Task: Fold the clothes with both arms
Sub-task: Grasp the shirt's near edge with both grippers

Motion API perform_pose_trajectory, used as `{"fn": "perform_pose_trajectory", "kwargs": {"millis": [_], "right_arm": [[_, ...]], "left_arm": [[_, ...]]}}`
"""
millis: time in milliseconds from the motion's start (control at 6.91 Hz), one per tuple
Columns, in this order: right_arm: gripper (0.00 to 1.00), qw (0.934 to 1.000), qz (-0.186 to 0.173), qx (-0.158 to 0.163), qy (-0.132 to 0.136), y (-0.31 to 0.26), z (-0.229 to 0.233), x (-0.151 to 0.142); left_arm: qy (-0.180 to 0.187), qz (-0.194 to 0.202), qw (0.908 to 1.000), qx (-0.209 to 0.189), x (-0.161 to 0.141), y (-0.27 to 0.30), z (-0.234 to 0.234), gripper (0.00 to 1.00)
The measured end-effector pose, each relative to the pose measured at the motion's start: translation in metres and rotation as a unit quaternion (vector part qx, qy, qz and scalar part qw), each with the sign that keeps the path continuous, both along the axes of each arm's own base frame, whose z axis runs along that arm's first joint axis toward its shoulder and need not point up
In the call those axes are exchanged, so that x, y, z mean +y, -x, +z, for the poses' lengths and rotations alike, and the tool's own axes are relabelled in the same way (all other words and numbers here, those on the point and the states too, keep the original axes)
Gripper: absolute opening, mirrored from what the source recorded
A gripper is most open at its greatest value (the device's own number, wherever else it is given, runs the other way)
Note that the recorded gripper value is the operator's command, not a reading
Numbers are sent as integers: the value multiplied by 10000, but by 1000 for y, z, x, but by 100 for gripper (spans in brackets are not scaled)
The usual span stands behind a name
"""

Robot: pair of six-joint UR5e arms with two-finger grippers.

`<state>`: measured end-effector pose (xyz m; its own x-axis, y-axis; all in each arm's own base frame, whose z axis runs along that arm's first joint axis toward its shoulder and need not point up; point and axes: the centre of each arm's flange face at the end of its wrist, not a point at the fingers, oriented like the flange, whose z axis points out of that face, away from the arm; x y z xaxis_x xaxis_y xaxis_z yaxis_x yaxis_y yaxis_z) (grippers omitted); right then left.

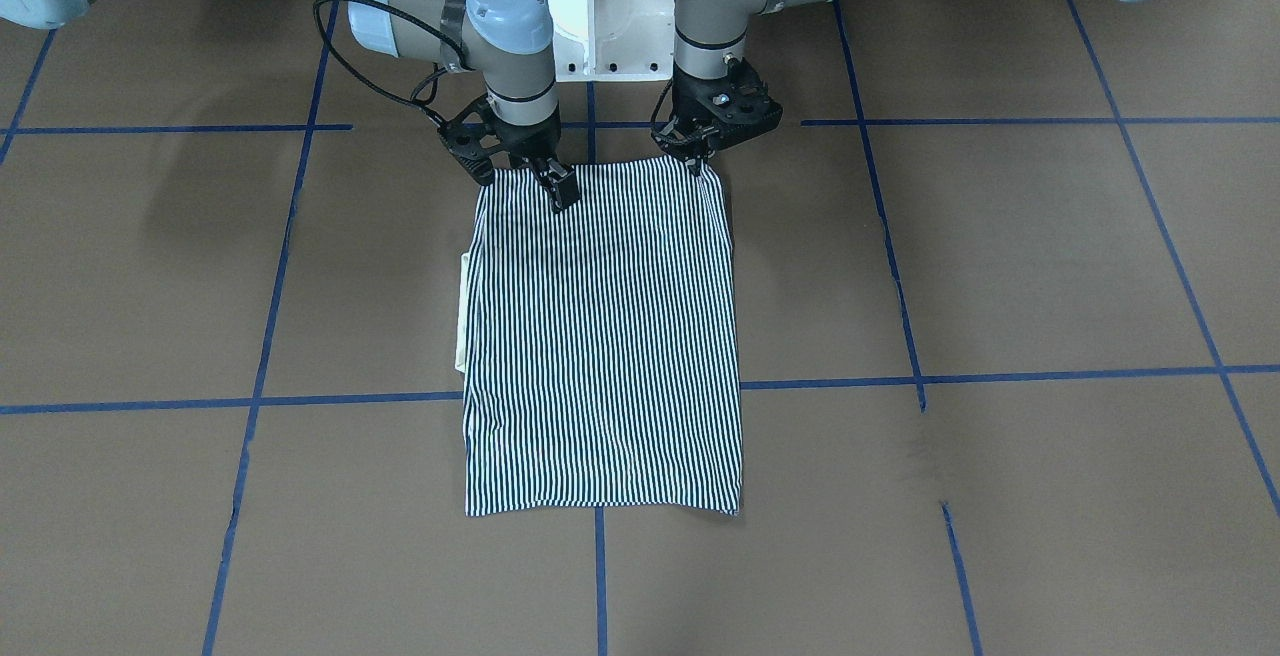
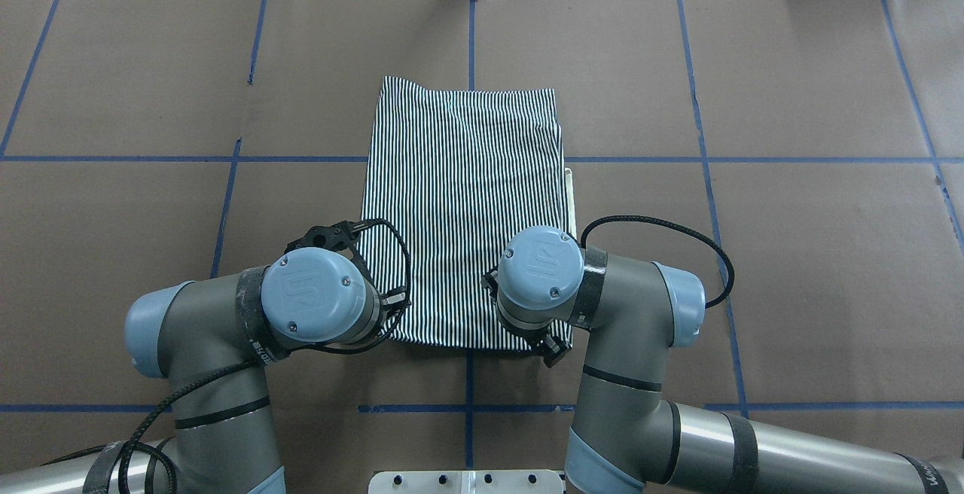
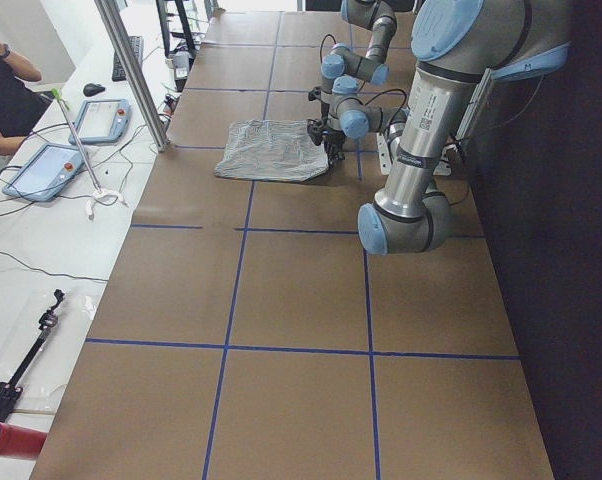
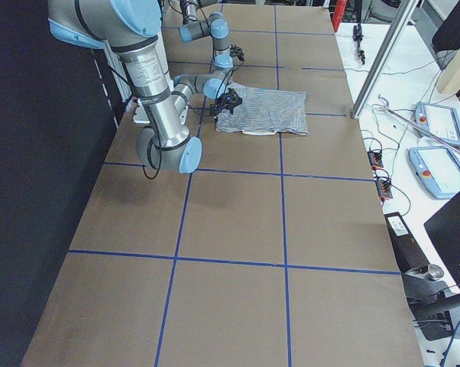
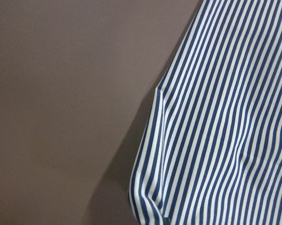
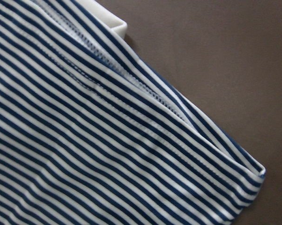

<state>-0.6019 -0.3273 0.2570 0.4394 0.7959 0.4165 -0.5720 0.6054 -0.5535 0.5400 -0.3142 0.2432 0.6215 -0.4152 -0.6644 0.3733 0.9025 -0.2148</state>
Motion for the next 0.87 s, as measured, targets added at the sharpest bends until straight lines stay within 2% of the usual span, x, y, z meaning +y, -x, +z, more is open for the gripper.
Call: {"fn": "perform_pose_trajectory", "kwargs": {"millis": [289,434,579,723,868], "right_arm": [[100,10000,-30,60,17,3,7,4],[81,9999,-42,109,33,5,12,5],[38,9999,-42,121,37,5,14,5],[23,9999,-42,127,40,5,15,5],[19,9999,-38,126,42,3,15,4]], "left_arm": [[-2,-6,10000,8,0,1,-1,0],[-4,-7,10000,13,-1,1,-1,0],[-9,-8,10000,27,0,2,-2,0],[-15,-8,10000,46,0,3,-4,0],[-18,-8,10000,52,0,4,-5,0]]}}
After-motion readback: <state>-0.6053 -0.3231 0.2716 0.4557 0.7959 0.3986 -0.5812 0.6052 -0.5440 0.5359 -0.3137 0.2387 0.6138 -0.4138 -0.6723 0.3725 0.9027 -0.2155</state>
